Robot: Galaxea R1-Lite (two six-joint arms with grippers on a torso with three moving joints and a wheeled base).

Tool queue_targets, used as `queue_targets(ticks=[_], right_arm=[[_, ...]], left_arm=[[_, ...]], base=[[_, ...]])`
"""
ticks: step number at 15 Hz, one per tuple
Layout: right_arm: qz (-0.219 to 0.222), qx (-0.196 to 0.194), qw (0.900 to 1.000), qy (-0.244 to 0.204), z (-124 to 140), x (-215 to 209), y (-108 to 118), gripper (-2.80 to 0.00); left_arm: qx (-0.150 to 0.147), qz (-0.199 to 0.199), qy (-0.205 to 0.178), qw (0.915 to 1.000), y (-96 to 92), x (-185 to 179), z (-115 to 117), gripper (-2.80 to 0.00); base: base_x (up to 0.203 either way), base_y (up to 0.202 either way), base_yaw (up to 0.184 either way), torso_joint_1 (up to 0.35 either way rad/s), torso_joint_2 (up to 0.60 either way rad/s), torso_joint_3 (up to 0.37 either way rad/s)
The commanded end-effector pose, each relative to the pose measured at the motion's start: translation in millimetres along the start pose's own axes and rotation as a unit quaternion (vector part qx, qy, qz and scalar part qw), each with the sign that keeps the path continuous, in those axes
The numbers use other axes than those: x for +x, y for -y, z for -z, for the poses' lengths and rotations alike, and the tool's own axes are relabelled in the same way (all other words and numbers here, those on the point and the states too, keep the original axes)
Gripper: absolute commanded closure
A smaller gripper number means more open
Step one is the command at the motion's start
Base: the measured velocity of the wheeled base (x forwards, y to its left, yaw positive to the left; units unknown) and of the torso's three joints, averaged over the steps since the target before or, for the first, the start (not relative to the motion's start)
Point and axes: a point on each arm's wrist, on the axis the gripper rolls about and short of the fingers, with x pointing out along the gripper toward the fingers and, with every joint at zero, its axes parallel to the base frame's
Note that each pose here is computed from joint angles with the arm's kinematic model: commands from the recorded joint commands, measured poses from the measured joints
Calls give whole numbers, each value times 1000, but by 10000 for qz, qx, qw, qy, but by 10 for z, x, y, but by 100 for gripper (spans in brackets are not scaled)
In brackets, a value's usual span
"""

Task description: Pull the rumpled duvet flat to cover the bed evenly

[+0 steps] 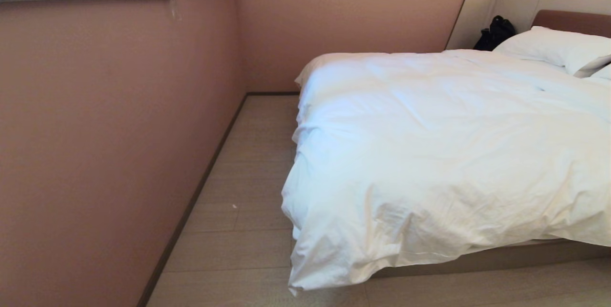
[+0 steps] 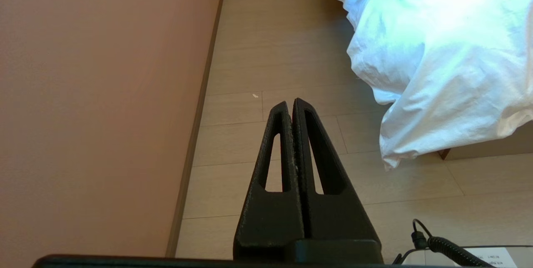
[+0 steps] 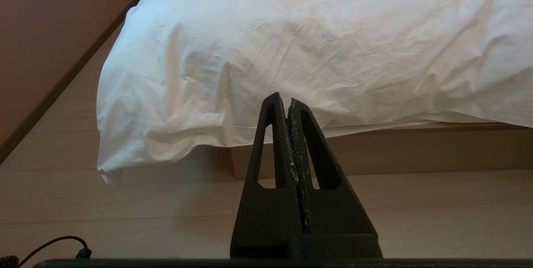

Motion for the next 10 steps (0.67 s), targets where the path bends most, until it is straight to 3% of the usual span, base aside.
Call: queue_targets(ticks=[1,10], right_arm=[[-2,6,10000,-6,0,1,0,0],[-2,6,10000,-6,0,1,0,0]], left_arm=[[1,0,1,10000,0,0,0,0],[1,0,1,10000,0,0,0,0]], base=[[0,0,0,0,0,0],[0,0,0,0,0,0]])
